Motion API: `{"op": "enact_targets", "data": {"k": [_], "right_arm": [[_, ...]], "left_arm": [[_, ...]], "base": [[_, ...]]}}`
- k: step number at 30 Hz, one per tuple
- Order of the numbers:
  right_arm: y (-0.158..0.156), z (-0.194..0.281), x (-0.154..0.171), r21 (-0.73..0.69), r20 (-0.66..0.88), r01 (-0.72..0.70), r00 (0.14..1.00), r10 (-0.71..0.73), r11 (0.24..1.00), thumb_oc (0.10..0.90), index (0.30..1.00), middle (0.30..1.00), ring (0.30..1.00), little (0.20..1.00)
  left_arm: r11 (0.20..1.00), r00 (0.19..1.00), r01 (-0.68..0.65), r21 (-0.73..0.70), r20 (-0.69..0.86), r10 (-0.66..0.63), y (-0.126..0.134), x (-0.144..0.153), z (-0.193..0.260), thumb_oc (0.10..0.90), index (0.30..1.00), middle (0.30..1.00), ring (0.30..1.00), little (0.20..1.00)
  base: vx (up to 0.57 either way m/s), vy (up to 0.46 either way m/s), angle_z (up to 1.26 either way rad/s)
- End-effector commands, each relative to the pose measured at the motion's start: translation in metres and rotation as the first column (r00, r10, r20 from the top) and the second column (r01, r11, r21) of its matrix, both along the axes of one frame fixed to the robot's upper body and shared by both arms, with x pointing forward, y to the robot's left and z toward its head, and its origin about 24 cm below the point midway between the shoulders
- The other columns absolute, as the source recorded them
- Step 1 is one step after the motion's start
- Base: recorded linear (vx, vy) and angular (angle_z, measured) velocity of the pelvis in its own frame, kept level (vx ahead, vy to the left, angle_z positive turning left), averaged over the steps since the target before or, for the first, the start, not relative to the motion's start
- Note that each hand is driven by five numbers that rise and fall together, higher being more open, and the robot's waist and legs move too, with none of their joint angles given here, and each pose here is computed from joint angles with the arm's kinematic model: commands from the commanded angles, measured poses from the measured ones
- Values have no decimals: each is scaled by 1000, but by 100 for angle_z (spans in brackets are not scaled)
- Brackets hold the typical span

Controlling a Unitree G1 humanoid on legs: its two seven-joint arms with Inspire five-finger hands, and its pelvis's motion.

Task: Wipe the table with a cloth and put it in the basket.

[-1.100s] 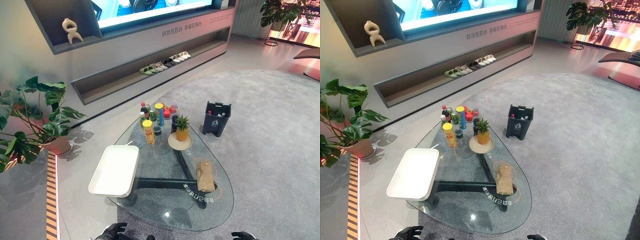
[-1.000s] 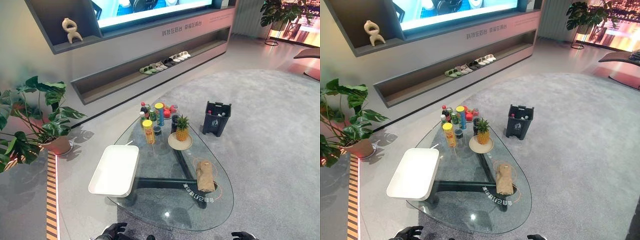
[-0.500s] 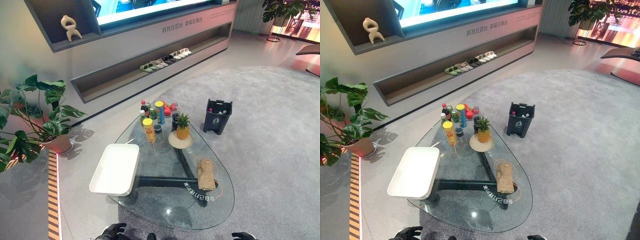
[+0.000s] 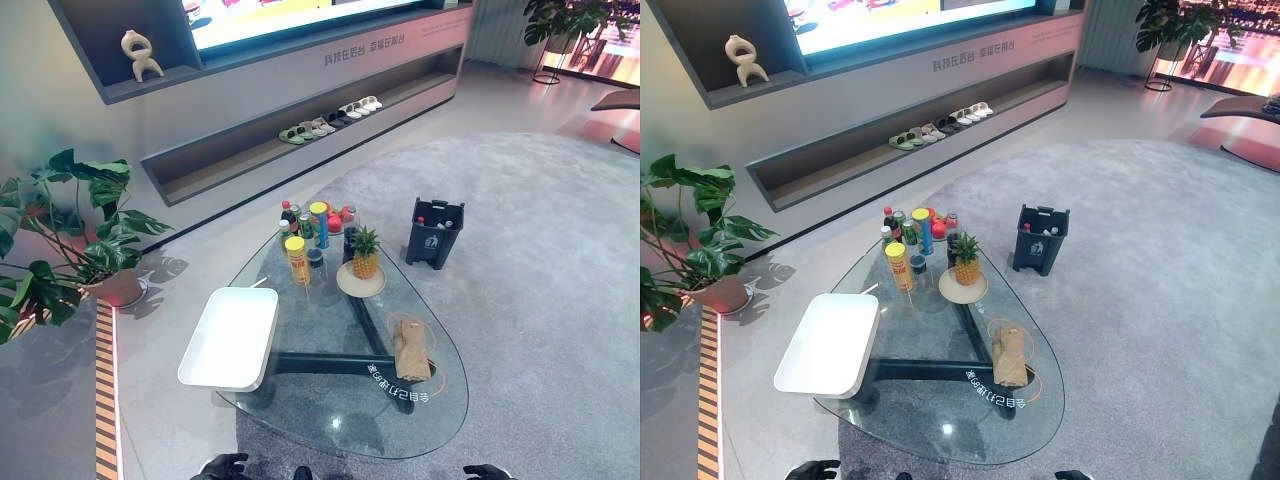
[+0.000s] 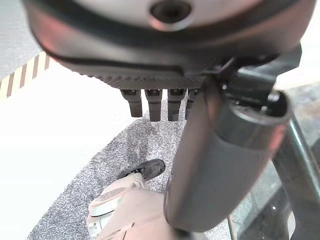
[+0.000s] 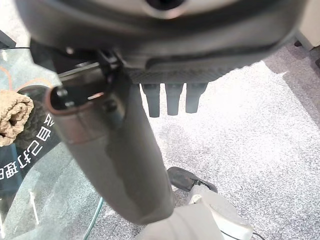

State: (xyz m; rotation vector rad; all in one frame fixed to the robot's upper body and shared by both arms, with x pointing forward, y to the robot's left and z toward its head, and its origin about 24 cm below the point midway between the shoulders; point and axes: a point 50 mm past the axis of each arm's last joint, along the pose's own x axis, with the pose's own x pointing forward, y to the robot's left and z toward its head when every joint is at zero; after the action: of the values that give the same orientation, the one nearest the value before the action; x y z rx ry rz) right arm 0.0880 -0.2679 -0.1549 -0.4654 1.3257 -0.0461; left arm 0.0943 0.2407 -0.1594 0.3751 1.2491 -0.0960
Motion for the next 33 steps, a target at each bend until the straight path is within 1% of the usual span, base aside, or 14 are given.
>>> {"op": "enact_targets", "data": {"k": [1,11,18,20,23,25,26,28,29,31,32,33], "right_arm": [[-5,5,17,-33,43,20,999,-19,999,800,900,900,900,900],[-8,6,16,-39,40,22,999,-20,999,800,900,900,900,900],[-11,6,10,-51,33,26,999,-25,998,800,900,900,900,900],[-13,8,15,-61,38,7,999,-5,998,800,900,900,900,900],[-15,12,26,-68,50,-23,998,26,997,800,900,900,900,900],[-14,18,47,-42,43,-111,993,113,993,800,900,900,900,900],[-13,18,50,-44,47,-120,991,122,992,800,900,900,900,900],[-12,24,65,-79,72,-161,983,167,984,800,900,900,900,900],[-13,29,76,-114,104,-165,979,177,980,800,900,900,900,900],[-17,36,88,-138,155,-135,976,156,981,800,900,900,900,900],[-18,37,89,-142,165,-127,975,149,982,800,900,900,900,900],[-24,44,98,-166,222,-67,970,103,984,800,900,900,900,900]], "left_arm": [[997,999,55,55,-6,-54,11,16,6,800,900,900,900,900],[997,999,44,65,-12,-44,15,12,6,800,900,900,900,900],[998,1000,25,62,0,-25,13,9,5,800,900,900,900,900],[998,1000,15,60,18,-16,13,12,6,800,900,900,900,900],[999,998,-4,50,60,1,12,23,9,800,900,900,900,900],[999,990,14,30,142,-18,7,50,17,800,900,900,900,900],[1000,988,15,27,152,-19,7,53,18,800,900,900,900,900],[1000,976,0,26,219,-5,9,72,27,800,900,900,900,900],[998,962,-58,16,270,51,15,87,35,800,900,900,900,900],[986,929,-164,-9,333,158,27,101,46,800,900,900,900,900],[984,923,-177,-14,344,171,29,103,48,800,900,900,900,900],[964,879,-259,-57,400,260,38,113,57,800,900,900,900,900]], "base": [[0,0,0],[0,0,0],[16,6,0],[-20,19,-1],[-117,40,-3],[-208,35,-4],[-140,15,1],[-207,-14,3],[-255,-31,1],[-174,-17,-6],[-167,-6,-6],[-138,-5,-4]]}}
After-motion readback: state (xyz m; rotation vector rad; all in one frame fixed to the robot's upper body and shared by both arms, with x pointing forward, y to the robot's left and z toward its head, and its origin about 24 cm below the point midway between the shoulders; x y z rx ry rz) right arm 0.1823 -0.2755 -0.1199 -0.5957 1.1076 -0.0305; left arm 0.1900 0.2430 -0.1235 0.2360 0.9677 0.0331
